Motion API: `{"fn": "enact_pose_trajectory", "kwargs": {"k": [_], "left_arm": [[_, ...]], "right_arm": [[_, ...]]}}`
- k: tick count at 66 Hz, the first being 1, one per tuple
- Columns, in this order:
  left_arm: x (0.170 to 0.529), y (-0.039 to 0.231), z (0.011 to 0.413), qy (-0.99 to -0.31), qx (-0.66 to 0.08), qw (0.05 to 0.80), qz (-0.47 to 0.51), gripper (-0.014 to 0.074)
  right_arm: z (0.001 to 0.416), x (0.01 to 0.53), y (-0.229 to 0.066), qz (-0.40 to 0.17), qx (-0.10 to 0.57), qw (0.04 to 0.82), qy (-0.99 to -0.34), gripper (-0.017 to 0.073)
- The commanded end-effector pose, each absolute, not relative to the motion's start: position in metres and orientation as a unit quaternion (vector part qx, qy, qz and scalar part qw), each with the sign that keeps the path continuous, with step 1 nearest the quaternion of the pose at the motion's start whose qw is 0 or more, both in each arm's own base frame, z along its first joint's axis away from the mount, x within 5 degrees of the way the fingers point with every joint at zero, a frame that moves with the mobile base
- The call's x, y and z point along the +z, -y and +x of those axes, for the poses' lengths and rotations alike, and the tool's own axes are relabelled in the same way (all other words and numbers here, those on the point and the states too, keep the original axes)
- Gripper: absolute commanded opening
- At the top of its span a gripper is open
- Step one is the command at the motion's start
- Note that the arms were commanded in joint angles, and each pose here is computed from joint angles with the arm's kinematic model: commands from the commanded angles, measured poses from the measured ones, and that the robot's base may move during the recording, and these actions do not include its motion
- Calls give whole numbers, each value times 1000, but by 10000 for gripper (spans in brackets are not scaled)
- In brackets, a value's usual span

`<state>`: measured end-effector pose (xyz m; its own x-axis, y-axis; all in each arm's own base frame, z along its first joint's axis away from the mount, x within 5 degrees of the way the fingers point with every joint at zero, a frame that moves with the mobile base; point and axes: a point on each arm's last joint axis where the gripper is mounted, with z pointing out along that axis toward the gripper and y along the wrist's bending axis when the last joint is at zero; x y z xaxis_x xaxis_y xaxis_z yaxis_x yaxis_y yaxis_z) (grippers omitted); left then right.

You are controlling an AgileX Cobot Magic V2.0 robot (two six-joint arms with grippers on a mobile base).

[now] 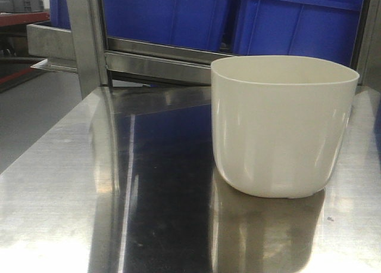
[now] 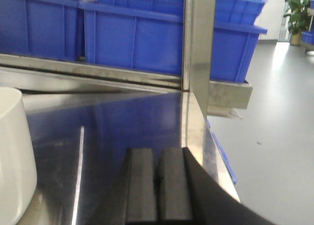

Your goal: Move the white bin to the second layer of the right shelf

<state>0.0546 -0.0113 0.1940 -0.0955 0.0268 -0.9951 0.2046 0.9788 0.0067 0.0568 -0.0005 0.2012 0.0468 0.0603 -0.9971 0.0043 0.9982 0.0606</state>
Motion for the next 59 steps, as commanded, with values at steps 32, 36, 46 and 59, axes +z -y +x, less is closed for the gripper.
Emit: {"fn": "enact_pose_trajectory", "kwargs": {"k": [32, 36, 46, 59], "left_arm": [[193, 12, 55, -712, -73, 694, 77, 85], [193, 12, 55, -712, -73, 694, 77, 85], [193, 12, 55, -712, -73, 694, 77, 85], [193, 12, 55, -712, -73, 694, 77, 85]], "right_arm": [[165, 328, -19, 6, 74, 627, -776, 83], [182, 341, -27, 11, 95, 597, -797, 176], [222, 361, -50, -9, 111, 502, -858, 501], [254, 371, -72, -33, 103, 398, -911, 485]]}}
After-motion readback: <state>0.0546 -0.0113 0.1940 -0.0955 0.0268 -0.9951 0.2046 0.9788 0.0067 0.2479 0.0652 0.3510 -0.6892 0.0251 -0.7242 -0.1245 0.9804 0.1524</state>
